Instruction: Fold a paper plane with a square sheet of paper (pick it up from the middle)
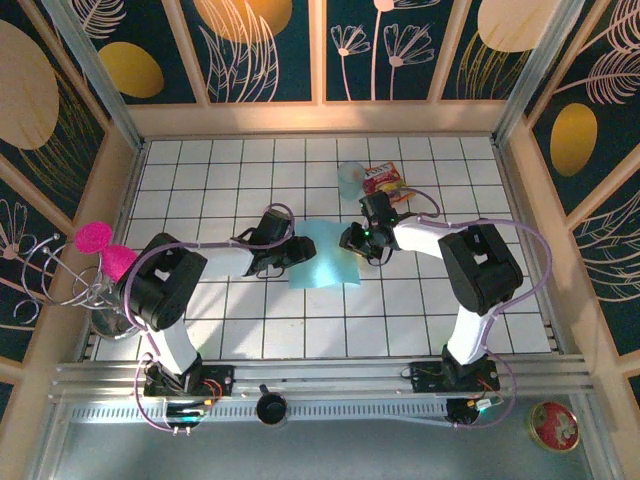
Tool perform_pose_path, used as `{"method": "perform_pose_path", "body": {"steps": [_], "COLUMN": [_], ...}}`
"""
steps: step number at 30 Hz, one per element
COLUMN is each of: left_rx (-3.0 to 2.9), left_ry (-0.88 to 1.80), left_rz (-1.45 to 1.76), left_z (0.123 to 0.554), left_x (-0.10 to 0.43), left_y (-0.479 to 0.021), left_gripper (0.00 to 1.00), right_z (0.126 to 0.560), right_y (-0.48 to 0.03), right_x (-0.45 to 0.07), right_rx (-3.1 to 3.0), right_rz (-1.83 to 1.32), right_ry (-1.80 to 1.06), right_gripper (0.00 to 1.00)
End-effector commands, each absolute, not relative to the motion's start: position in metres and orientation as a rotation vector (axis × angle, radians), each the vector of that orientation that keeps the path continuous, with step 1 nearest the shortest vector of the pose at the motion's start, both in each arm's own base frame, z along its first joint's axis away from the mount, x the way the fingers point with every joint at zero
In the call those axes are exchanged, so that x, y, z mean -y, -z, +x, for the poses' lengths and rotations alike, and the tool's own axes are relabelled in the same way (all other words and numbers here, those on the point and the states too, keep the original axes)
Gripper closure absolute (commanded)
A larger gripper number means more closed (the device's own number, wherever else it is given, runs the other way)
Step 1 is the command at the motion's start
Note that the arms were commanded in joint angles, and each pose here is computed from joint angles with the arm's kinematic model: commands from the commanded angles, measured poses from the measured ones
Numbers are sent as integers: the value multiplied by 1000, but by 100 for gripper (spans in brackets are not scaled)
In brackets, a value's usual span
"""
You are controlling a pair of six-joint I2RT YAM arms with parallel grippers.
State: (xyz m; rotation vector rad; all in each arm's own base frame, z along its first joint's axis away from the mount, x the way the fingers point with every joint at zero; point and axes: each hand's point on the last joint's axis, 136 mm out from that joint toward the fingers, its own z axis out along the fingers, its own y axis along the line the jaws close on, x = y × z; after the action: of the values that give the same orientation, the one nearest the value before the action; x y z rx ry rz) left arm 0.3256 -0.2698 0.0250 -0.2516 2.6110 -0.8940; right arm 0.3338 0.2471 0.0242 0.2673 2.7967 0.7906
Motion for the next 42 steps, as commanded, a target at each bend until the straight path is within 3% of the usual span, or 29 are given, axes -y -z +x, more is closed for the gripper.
{"method": "perform_pose_path", "body": {"steps": [1, 12, 27, 42], "left_rx": [-2623, -2531, -2619, -2699], "left_ry": [865, 985, 967, 880], "left_rz": [-314, -338, -386, -396], "left_z": [318, 318, 313, 310], "left_x": [260, 265, 266, 262], "left_y": [-17, -39, -22, -8], "left_gripper": [52, 39, 25, 30], "right_z": [329, 328, 321, 312], "right_y": [-14, -28, -20, -22], "right_x": [-253, -257, -298, -317], "right_rx": [-2837, -2785, -2800, -2785], "right_rz": [258, 242, 194, 213], "right_ry": [-810, -865, -1012, -1192], "right_gripper": [64, 65, 68, 70]}}
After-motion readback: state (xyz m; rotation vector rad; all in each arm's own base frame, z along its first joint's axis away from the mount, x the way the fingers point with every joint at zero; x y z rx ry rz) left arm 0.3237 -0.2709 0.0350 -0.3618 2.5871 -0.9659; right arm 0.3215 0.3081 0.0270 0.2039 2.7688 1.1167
